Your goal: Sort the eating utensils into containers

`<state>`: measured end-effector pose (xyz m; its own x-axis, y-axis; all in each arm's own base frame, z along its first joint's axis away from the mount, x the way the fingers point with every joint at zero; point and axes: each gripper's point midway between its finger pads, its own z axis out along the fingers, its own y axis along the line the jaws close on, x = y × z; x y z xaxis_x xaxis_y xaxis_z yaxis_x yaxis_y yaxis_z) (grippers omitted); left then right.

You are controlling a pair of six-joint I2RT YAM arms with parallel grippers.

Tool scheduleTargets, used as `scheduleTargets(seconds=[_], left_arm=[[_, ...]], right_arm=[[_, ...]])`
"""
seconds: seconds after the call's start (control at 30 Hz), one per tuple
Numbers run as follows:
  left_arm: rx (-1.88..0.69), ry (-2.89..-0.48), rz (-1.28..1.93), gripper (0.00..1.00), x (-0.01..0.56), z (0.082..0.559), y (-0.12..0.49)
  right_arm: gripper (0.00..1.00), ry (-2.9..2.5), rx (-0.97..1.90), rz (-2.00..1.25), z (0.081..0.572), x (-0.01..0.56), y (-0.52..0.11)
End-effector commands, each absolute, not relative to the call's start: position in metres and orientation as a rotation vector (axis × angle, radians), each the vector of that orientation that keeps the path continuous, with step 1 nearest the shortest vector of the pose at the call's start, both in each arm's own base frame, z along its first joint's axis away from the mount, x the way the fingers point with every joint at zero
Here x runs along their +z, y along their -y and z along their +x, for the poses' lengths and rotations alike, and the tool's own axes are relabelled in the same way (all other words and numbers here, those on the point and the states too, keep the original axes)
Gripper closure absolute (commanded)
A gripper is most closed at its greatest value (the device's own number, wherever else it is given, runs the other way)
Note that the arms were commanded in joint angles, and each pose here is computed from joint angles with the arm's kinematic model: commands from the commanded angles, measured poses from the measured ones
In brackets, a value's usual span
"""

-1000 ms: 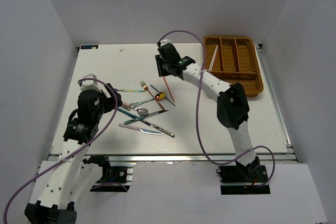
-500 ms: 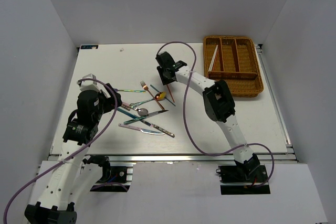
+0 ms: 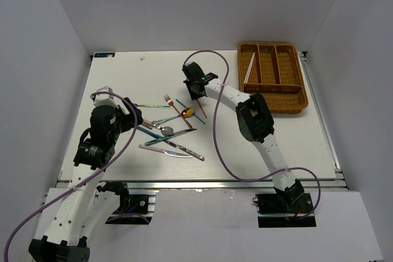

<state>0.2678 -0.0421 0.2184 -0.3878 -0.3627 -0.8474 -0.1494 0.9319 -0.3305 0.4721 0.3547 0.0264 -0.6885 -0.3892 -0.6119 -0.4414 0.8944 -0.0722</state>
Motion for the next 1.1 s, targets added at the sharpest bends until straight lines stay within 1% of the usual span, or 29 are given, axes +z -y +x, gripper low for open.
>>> scheduleTargets(seconds=[0.0, 0.07, 0.1, 0.17, 0.2, 0.23, 0.27, 0.3, 0.4, 0.47, 0.53, 0.57, 0.6, 0.63, 0.67, 0.73, 0.87, 0.93, 0.97, 1.07], left_arm=[[-0.261, -1.963, -0.347, 0.02, 0.220, 0.270, 0.047], [-0.260, -1.962, -0.348, 0.02, 0.220, 0.269, 0.046], [-0.259, -1.964, -0.348, 0.02, 0.219, 0.270, 0.046], [-0.258, -1.967, -0.349, 0.02, 0.218, 0.270, 0.046], [-0.258, -1.967, -0.349, 0.02, 0.219, 0.270, 0.047], [-0.257, -1.968, -0.348, 0.02, 0.218, 0.270, 0.047], [-0.255, -1.966, -0.350, 0.02, 0.219, 0.270, 0.046], [-0.255, -1.966, -0.350, 0.02, 0.219, 0.270, 0.046], [-0.264, -1.961, -0.343, 0.02, 0.220, 0.269, 0.047], [-0.265, -1.959, -0.344, 0.02, 0.220, 0.269, 0.047], [-0.264, -1.957, -0.345, 0.02, 0.221, 0.269, 0.047], [-0.262, -1.957, -0.346, 0.02, 0.221, 0.269, 0.046], [-0.262, -1.957, -0.346, 0.02, 0.221, 0.269, 0.046], [-0.260, -1.958, -0.347, 0.02, 0.220, 0.269, 0.046], [-0.260, -1.960, -0.347, 0.02, 0.220, 0.269, 0.046], [-0.253, -1.964, -0.350, 0.02, 0.219, 0.269, 0.045], [-0.251, -1.969, -0.349, 0.02, 0.217, 0.270, 0.046], [-0.250, -1.978, -0.349, 0.02, 0.215, 0.271, 0.046], [-0.249, -1.980, -0.349, 0.02, 0.215, 0.271, 0.046], [-0.248, -1.988, -0.348, 0.02, 0.213, 0.272, 0.047]], right_arm=[[1.00, -2.470, 0.069, -0.576, 0.467, 0.007, -0.339], [1.00, -2.453, 0.095, -0.529, 0.469, 0.017, -0.337], [1.00, -2.411, 0.163, -0.505, 0.471, 0.043, -0.342], [1.00, -2.340, 0.236, -0.425, 0.482, 0.072, -0.340], [1.00, -2.276, 0.280, -0.383, 0.487, 0.109, -0.338], [1.00, -2.241, 0.299, -0.343, 0.492, 0.129, -0.332], [1.00, -2.192, 0.318, -0.288, 0.503, 0.145, -0.318], [1.00, -2.117, 0.349, -0.223, 0.507, 0.185, -0.307], [1.00, -2.029, 0.325, -0.048, 0.532, 0.228, -0.251], [1.00, -2.021, 0.258, 0.041, 0.549, 0.233, -0.211], [1.00, -2.027, 0.181, 0.110, 0.566, 0.230, -0.182], [1.00, -2.032, 0.151, 0.153, 0.577, 0.226, -0.158], [1.00, -2.054, 0.144, 0.169, 0.586, 0.212, -0.149], [1.00, -2.041, 0.158, 0.189, 0.593, 0.215, -0.145], [1.00, -2.048, 0.150, 0.208, 0.601, 0.206, -0.131], [1.00, -2.006, 0.106, 0.216, 0.612, 0.209, -0.119], [1.00, -2.018, 0.067, 0.215, 0.633, 0.186, -0.105], [1.00, -2.015, 0.043, 0.220, 0.641, 0.184, -0.100], [1.00, -2.035, 0.023, 0.210, 0.644, 0.170, -0.098], [0.99, -2.049, 0.033, 0.217, 0.645, 0.160, -0.097]])
